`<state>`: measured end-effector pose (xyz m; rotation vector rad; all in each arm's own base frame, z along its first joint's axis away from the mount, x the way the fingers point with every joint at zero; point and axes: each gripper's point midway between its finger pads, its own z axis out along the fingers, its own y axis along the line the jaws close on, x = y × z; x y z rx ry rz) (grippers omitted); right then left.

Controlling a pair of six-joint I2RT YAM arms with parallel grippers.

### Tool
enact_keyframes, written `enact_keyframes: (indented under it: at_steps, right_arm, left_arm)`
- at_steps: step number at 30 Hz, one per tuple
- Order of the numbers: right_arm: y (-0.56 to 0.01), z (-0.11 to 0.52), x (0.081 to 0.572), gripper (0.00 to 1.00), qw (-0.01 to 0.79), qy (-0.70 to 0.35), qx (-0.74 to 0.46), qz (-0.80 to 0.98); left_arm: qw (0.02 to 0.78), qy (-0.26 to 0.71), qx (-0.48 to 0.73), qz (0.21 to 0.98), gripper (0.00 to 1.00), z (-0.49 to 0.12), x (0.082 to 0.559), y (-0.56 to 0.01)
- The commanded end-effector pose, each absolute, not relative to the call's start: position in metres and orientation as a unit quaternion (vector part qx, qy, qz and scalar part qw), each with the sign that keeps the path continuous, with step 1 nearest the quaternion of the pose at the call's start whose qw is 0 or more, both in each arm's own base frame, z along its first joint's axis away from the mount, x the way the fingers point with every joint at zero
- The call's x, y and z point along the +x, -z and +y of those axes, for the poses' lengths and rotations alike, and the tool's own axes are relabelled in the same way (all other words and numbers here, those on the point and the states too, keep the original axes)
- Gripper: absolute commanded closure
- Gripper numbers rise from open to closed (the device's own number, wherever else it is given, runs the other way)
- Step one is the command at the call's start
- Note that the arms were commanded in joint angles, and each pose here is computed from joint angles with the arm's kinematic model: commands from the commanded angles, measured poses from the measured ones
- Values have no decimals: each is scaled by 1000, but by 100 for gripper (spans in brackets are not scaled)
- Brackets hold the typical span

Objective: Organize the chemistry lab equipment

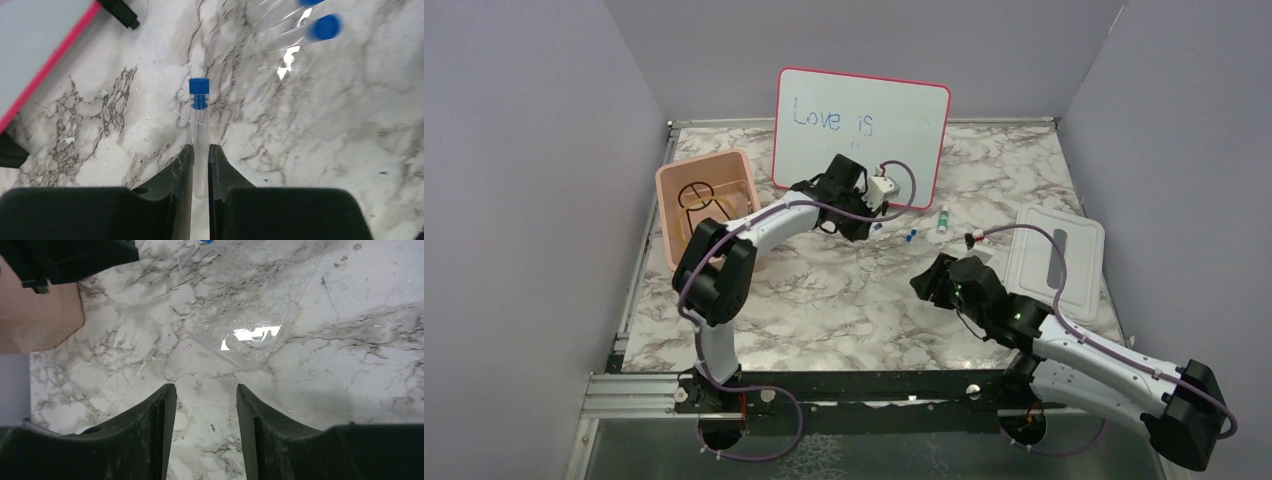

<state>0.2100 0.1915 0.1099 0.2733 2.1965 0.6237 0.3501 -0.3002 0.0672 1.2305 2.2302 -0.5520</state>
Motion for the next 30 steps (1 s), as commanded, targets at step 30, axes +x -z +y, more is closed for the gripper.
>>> enact_keyframes:
  at_steps: [30]
  right_arm:
    - [-333, 254, 243, 45, 485, -428, 104, 755]
  left_arm:
    - [468, 409, 490, 612, 87, -310, 224, -311]
